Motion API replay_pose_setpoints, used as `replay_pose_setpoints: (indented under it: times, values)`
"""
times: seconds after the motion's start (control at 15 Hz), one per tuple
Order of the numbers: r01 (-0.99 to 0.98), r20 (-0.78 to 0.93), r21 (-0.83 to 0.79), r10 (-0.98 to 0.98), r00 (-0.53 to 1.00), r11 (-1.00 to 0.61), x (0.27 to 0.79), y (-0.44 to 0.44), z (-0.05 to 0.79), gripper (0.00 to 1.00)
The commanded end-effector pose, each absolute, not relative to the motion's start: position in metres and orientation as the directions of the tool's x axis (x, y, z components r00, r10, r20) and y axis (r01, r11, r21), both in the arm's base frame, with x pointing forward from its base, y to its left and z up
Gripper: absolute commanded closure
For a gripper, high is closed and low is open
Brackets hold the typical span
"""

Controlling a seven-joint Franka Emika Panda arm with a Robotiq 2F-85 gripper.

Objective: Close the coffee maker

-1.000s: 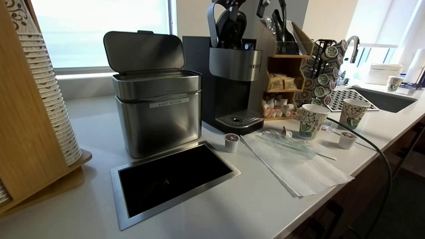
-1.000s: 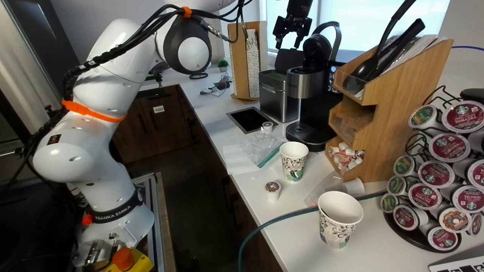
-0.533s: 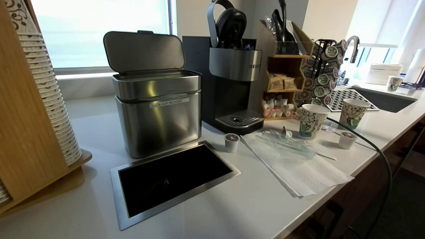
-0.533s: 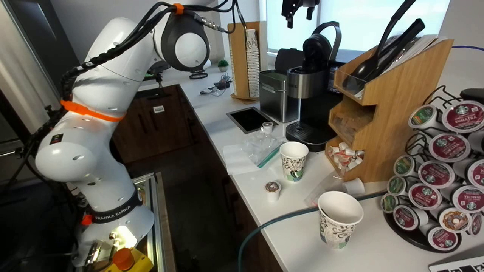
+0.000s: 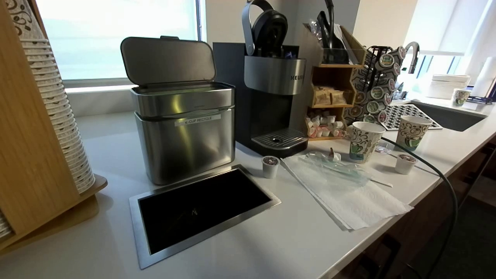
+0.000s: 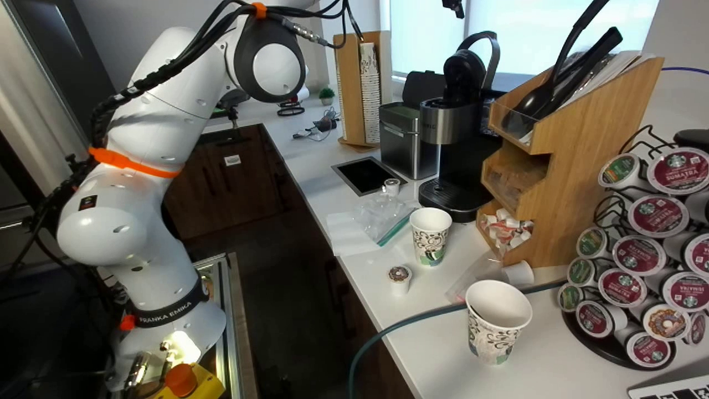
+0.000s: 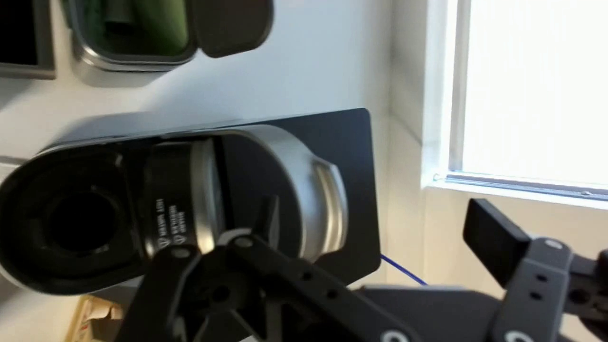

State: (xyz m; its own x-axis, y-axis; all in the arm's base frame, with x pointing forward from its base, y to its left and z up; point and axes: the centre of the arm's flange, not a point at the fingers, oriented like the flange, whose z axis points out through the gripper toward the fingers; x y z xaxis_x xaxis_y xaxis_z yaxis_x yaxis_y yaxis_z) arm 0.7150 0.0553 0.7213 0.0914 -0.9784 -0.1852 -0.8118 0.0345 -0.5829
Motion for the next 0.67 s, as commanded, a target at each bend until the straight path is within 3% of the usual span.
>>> replay_pose_setpoints:
  times: [0.0, 0.6]
  values:
    - [-0.724, -0.247, -0.670, -0.969, 0.013, 0.161, 0.739, 0.059, 0.713, 0.00]
    - [-0.767, -0.325, -0.598, -0.945, -0.035, 0.234, 0.744, 0.058, 0.701, 0.00]
